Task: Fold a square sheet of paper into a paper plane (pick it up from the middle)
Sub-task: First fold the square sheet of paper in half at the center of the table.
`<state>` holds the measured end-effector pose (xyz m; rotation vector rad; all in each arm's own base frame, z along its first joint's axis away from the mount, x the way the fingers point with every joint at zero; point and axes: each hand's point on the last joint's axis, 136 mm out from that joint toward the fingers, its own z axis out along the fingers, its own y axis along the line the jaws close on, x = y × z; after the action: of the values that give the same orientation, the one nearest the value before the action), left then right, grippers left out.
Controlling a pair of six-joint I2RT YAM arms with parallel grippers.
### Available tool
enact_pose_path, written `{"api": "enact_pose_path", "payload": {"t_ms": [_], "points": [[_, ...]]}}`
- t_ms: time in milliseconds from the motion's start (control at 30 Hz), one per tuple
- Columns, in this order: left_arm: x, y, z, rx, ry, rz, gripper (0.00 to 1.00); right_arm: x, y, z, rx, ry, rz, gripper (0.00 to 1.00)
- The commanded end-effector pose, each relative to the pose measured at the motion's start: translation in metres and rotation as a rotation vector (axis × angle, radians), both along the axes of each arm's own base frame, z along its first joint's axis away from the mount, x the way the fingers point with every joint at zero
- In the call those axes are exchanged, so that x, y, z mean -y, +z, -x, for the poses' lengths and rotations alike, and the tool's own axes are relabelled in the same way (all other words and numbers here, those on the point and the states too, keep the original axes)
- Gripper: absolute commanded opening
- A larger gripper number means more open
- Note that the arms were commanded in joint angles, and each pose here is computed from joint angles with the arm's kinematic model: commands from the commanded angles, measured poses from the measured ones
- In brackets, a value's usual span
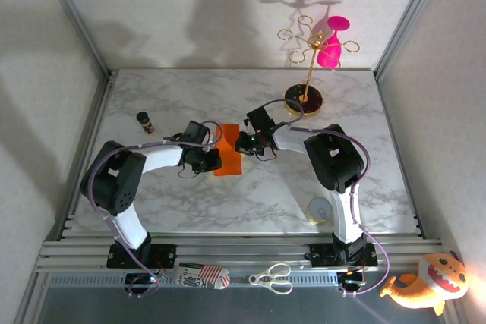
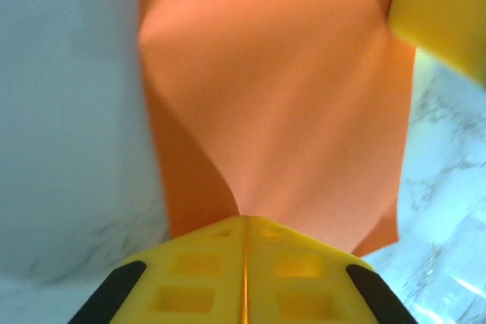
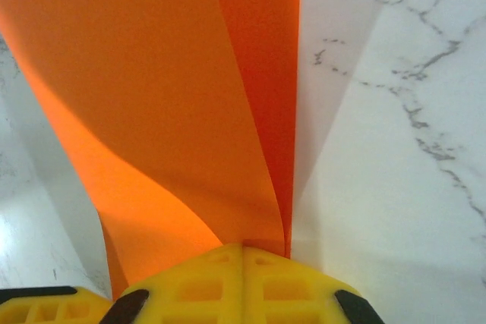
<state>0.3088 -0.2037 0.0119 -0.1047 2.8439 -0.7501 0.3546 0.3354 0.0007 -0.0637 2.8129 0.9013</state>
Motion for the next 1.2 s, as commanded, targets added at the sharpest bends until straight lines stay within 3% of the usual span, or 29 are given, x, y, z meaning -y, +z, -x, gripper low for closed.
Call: {"api": "enact_pose_path", "payload": {"t_ms": [0, 167, 267, 467, 600, 900, 1167], "points": [[-0.053, -0.042, 0.091, -0.305, -0.021, -0.226, 0.09, 0.108, -0.127, 0.071, -0.253, -0.049, 0.516, 0.0], [-0.054, -0.026, 0.096, -0.293, -0.048, -0.233, 0.09, 0.108, -0.127, 0.07, -0.25, -0.05, 0.518, 0.0], [-0.055, -0.008, 0.079, -0.227, -0.052, -0.26, 0.08, 0.108, -0.127, 0.071, -0.252, -0.048, 0.52, 0.0], [-0.031, 0.06, 0.007, 0.034, 0.012, -0.159, 0.08, 0.109, -0.127, 0.071, -0.252, -0.047, 0.52, 0.0], [-0.011, 0.079, -0.037, 0.149, 0.078, -0.048, 0.09, 0.109, -0.127, 0.072, -0.257, -0.046, 0.519, 0.0], [0.015, 0.049, -0.104, 0.175, 0.154, 0.106, 0.06, 0.104, -0.126, 0.078, -0.283, -0.007, 0.498, 0.0], [0.008, 0.009, -0.092, 0.094, 0.138, 0.127, 0.08, 0.108, -0.125, 0.081, -0.291, 0.018, 0.52, 0.0]]}}
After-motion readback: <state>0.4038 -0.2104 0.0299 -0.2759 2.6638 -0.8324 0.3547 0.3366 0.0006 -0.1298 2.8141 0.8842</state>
